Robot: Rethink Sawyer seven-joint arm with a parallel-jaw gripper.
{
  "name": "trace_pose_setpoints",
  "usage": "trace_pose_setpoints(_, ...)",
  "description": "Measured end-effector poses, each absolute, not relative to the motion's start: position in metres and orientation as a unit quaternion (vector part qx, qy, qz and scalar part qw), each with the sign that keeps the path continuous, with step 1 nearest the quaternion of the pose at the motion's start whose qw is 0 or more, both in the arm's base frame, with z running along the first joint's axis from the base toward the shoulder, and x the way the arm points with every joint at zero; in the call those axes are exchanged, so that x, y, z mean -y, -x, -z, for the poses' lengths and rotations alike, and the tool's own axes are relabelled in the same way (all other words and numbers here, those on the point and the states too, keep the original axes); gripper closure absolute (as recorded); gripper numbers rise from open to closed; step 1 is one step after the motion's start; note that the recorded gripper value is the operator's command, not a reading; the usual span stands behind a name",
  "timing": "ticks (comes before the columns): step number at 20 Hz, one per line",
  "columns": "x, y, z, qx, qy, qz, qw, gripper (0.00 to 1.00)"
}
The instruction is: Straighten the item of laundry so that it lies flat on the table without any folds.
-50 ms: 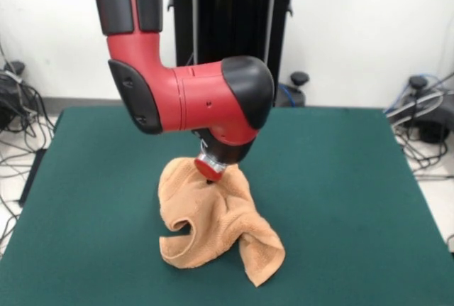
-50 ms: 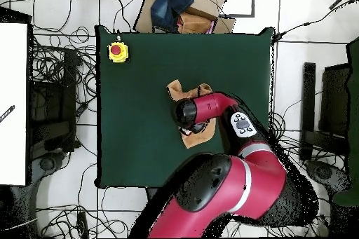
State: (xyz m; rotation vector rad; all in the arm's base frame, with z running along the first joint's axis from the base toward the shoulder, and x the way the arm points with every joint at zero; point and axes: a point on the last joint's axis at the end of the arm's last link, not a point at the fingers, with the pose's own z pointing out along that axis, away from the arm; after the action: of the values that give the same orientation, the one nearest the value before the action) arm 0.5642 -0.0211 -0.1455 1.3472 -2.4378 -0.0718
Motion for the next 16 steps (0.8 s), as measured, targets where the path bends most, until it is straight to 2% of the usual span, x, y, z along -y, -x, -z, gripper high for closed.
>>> trace_pose_setpoints(5, 0.023, -0.576, 0.125, 0.865, -0.466, 0.023, 0.185, 1.00)
trace_pose_setpoints(6, 0.026, -0.585, 0.109, 0.868, -0.458, 0.023, 0.189, 0.00)
trace_pose_setpoints(16, 0.033, -0.605, 0.073, 0.876, -0.446, 0.013, 0.184, 0.00)
